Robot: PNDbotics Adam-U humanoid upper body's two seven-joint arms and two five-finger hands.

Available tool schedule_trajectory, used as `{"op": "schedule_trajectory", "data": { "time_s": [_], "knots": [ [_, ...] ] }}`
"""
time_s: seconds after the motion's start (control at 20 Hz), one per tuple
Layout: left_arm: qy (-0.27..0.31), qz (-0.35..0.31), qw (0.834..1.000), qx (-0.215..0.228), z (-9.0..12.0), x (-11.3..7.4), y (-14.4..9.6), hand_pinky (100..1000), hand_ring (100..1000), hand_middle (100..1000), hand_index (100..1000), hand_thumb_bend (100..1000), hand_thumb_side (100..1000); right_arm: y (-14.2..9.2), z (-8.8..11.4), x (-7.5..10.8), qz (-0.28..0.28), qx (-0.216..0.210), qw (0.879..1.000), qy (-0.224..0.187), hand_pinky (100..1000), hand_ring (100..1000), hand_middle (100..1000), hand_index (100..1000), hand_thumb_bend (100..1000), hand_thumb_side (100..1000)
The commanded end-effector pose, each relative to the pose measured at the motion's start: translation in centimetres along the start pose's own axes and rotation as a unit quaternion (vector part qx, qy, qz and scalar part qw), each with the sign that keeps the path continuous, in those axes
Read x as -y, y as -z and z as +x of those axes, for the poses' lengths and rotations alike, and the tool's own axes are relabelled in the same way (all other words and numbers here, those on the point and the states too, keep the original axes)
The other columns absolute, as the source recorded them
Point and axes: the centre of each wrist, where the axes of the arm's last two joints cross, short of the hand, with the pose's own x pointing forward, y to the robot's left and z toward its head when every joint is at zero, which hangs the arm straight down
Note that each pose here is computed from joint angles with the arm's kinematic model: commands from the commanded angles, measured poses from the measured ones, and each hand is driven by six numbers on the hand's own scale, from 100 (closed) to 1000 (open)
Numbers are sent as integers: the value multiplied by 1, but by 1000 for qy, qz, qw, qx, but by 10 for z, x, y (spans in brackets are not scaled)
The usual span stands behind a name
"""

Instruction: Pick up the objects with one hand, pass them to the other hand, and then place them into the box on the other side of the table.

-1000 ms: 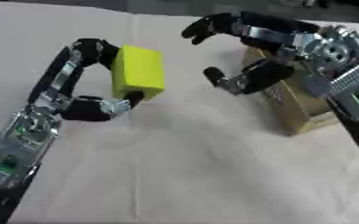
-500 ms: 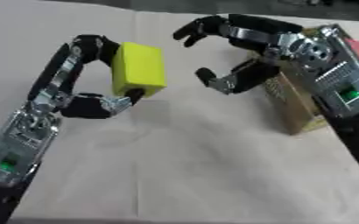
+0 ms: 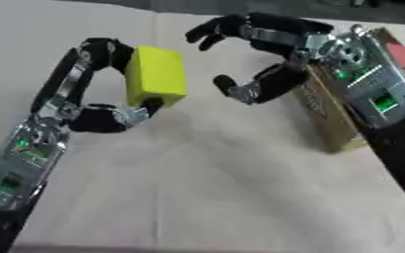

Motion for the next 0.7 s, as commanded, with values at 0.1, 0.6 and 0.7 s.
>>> {"op": "schedule_trajectory", "data": {
  "time_s": [0.1, 0.6, 0.7],
  "knots": [
    [-3, 11, 1000, 12, 7, -4, 6, 583, 517, 429, 483, 100, 183, 2, 1, 7, -5, -3, 1000, -8, 1000, 904, 930, 979, 182, 136],
    [-10, 13, 1000, 11, 8, -1, 8, 582, 517, 425, 482, 100, 194, 9, -3, 5, -17, -8, 1000, 3, 1000, 916, 943, 985, 182, 160],
    [-10, 13, 1000, 11, 8, 0, 8, 581, 517, 424, 481, 100, 196, 10, -2, 5, -16, -6, 1000, 4, 1000, 918, 945, 986, 177, 153]
  ]
}}
